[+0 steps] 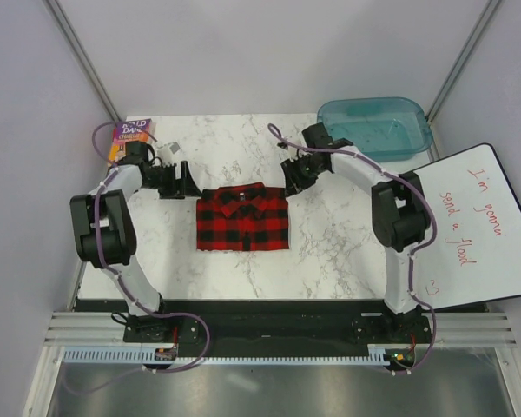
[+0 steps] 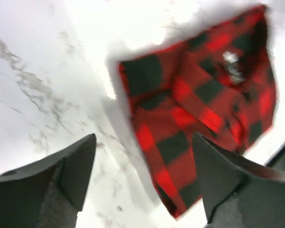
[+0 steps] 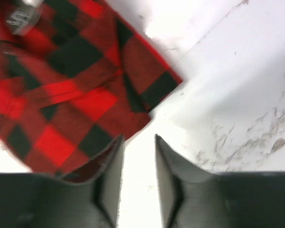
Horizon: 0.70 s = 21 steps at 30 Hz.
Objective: Fold and stack the long sleeve shirts
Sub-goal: Neatly place the folded shirt to the corner
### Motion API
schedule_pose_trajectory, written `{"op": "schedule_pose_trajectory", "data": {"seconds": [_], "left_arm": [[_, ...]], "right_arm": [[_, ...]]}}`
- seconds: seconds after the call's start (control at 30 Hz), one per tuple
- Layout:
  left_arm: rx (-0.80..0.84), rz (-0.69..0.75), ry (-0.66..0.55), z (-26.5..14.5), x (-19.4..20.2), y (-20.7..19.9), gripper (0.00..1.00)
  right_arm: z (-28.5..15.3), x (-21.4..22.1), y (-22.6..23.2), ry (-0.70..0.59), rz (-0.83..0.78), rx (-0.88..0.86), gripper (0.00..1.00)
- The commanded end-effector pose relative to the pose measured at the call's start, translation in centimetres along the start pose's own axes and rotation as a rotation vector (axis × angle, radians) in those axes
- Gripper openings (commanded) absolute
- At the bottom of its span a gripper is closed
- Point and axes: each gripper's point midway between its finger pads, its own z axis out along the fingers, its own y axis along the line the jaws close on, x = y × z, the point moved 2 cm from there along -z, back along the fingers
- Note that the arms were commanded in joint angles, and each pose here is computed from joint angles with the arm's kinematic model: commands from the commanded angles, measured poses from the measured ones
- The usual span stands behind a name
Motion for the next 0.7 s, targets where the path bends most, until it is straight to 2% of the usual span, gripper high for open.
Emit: {"op": "schedule_pose_trajectory", "data": {"seconds": [0.0,0.03,0.13,0.2,0.23,0.33,0.47,0.5,0.57,0.6,0.67], "left_arm": [[0.220,0.163,-0.162,-5.4,-2.0,-7.4,0.99],[0.280,0.169,-0.147,-6.0,-0.8,-9.8,0.99],[0.451,0.109,-0.062,-6.2,2.8,-14.4,0.99],[0.544,0.047,-0.009,-6.0,4.7,-15.9,0.99],[0.594,0.027,0.069,-5.1,6.9,-17.6,0.98],[0.622,-0.037,0.173,-3.8,10.3,-18.2,0.97],[0.542,-0.170,0.253,-0.8,12.0,-15.6,0.96],[0.489,-0.221,0.258,0.3,11.9,-13.5,0.96],[0.414,-0.244,0.244,1.3,11.5,-11.0,0.96],[0.357,-0.295,0.232,1.8,11.1,-8.5,0.96],[0.364,-0.325,0.214,1.8,10.5,-7.1,0.96]], "right_arm": [[-7.0,-3.6,5.6,-0.213,-0.023,-0.169,0.51],[-7.3,-3.4,6.5,-0.222,-0.008,-0.210,0.58],[-7.2,-1.3,10.3,-0.191,0.059,-0.367,0.61],[-6.6,0.0,12.2,-0.151,0.067,-0.449,0.62],[-5.9,1.1,12.8,-0.114,0.081,-0.474,0.62],[-4.0,3.6,14.7,-0.025,0.100,-0.553,0.62],[0.2,7.3,13.3,0.102,0.194,-0.543,0.62],[1.0,7.7,12.4,0.116,0.210,-0.513,0.62],[2.7,8.5,9.8,0.135,0.262,-0.465,0.61],[3.1,8.7,8.9,0.140,0.282,-0.450,0.61],[3.8,9.1,6.3,0.157,0.329,-0.398,0.61]]}}
